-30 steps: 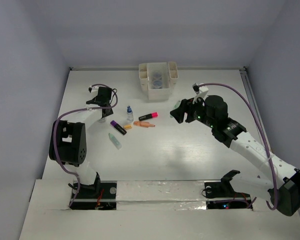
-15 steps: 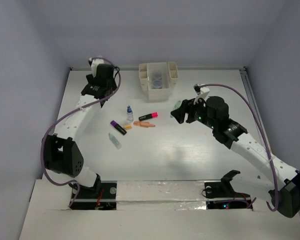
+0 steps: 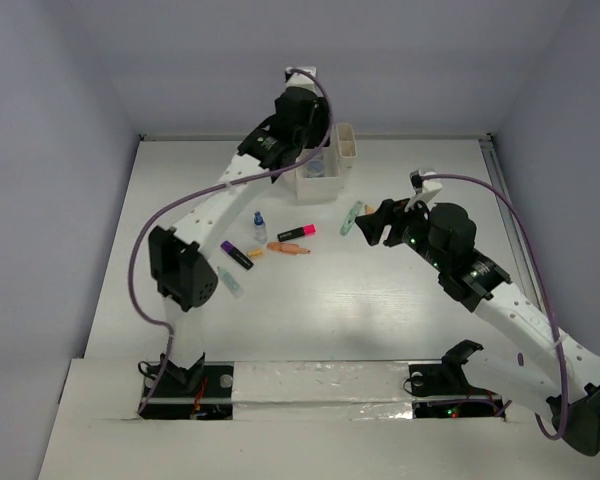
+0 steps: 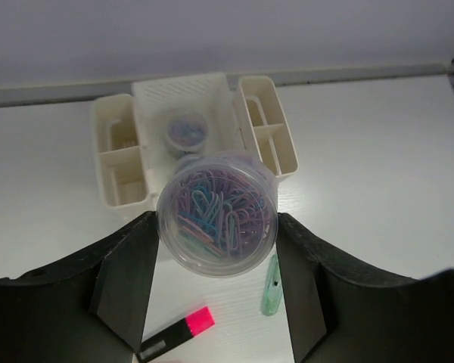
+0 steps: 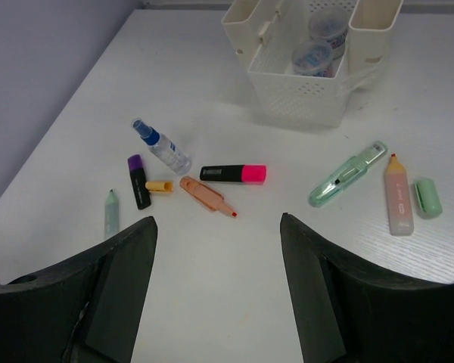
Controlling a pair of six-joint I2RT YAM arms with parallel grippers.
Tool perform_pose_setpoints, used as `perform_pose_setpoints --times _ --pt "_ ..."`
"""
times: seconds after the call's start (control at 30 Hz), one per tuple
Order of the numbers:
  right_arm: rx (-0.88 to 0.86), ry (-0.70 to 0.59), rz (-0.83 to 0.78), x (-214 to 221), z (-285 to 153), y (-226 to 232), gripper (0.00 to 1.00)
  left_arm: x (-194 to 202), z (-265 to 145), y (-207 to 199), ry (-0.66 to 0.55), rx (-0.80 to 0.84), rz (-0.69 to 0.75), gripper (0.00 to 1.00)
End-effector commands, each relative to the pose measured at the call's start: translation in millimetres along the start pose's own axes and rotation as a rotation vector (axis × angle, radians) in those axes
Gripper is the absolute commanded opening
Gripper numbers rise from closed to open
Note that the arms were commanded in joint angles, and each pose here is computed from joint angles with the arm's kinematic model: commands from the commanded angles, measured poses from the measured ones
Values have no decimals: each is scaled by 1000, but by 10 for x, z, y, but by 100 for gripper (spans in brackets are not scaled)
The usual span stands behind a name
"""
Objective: Sort the stationery into containers
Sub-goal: Place the stationery in the storage box.
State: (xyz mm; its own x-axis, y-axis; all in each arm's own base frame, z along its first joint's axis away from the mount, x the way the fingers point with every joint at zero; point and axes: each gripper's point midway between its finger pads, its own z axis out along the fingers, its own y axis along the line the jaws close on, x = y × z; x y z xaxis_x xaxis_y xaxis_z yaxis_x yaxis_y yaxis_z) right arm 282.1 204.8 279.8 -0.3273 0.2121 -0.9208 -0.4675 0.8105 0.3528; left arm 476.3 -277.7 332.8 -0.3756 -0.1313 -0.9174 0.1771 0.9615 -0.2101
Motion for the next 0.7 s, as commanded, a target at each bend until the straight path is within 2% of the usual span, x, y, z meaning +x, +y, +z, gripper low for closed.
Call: perform_pose_setpoints --times 0.0,0.07,0.1,0.2,0.67 --pt "16 -54 6 -118 -21 -4 72 151 276 -274 40 79 44 14" --pt "23 -58 5 -117 -42 -20 72 102 367 -364 29 103 39 13" --pt "29 -62 5 -118 -53 -34 72 249 503 -392 59 109 45 13" --pt "33 -66 4 -123 -66 -42 72 276 618 -452 62 122 46 13" --pt "19 -35 -1 -23 -3 -35 72 837 987 -270 144 38 98 13"
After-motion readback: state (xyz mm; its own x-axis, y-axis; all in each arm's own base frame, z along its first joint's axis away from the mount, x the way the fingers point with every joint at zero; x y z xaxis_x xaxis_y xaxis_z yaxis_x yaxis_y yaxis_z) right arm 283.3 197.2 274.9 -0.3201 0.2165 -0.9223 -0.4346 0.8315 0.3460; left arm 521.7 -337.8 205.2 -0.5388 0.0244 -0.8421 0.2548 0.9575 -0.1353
